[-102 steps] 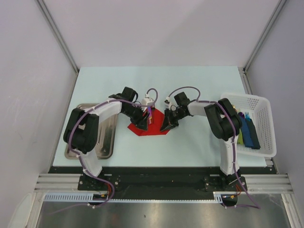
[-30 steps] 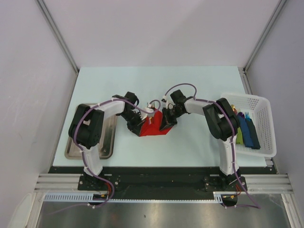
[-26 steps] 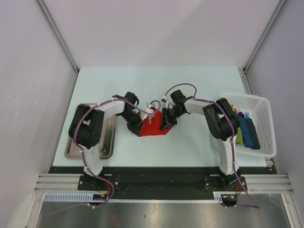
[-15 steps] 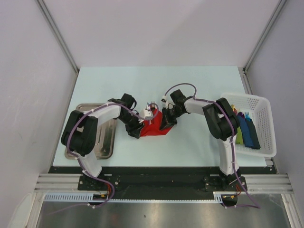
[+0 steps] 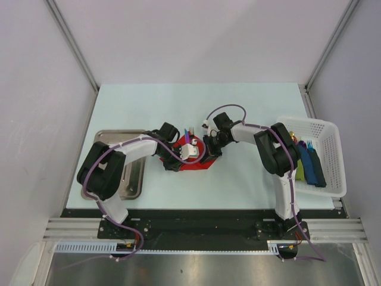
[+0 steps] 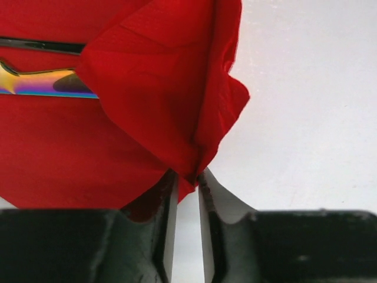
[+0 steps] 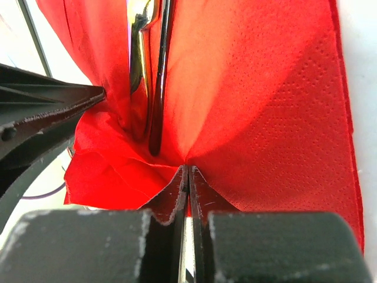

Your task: Place the utensils on the paper napkin and roll it up

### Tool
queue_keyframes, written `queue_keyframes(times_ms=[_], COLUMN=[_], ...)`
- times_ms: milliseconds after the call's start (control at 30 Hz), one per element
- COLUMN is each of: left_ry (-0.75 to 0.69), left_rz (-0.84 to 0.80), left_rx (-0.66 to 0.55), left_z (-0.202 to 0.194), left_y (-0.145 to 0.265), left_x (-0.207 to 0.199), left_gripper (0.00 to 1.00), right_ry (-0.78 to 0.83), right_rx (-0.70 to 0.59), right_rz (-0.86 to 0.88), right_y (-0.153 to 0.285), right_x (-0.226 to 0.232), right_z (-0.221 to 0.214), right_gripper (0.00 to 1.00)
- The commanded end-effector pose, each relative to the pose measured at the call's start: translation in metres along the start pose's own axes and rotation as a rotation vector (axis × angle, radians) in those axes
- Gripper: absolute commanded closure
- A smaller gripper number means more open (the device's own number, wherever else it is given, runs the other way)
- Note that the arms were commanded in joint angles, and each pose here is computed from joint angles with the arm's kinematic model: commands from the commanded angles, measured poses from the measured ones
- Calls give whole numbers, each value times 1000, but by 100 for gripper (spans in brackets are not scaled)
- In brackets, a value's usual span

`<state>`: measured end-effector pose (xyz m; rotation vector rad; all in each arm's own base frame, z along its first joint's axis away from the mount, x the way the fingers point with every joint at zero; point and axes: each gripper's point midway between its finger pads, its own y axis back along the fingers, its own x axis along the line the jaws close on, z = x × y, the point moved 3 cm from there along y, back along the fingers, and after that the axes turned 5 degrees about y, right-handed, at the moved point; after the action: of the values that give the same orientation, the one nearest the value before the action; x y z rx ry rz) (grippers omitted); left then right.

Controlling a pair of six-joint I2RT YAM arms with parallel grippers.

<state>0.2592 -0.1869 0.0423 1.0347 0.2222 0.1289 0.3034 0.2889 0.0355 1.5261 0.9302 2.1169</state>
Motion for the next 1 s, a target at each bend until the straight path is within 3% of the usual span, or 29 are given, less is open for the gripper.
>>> queue_keyframes(times_ms=[0, 200, 533, 600, 633, 800, 967], left_ry=[-49, -69, -92, -81, -75, -4, 45], left_rz=[33, 14, -9, -31, -31, -89, -123], left_rx=[13, 60, 85, 84, 71, -17, -89], left_z=[4, -5, -2, 0, 4, 26, 42], left_y=[3, 8, 18, 18, 19, 19, 21], left_x=[5, -1, -2, -5, -3, -9, -14], left_gripper=[80, 100, 100, 93, 77, 45, 41], right_ry=[23, 22, 23, 24, 27, 29, 31], right_rx=[-4, -4, -4, -4, -5, -12, -14], right_rz=[-151, -160, -165, -160, -158, -143, -139], right_y=[-10, -10, -8, -9, -8, -6, -4], right_x=[-37, -41, -43, -43, -42, -38, -36], right_z=[-1, -1, -1, 0, 0, 2, 3], right_gripper=[95, 96, 96, 96, 96, 95, 95])
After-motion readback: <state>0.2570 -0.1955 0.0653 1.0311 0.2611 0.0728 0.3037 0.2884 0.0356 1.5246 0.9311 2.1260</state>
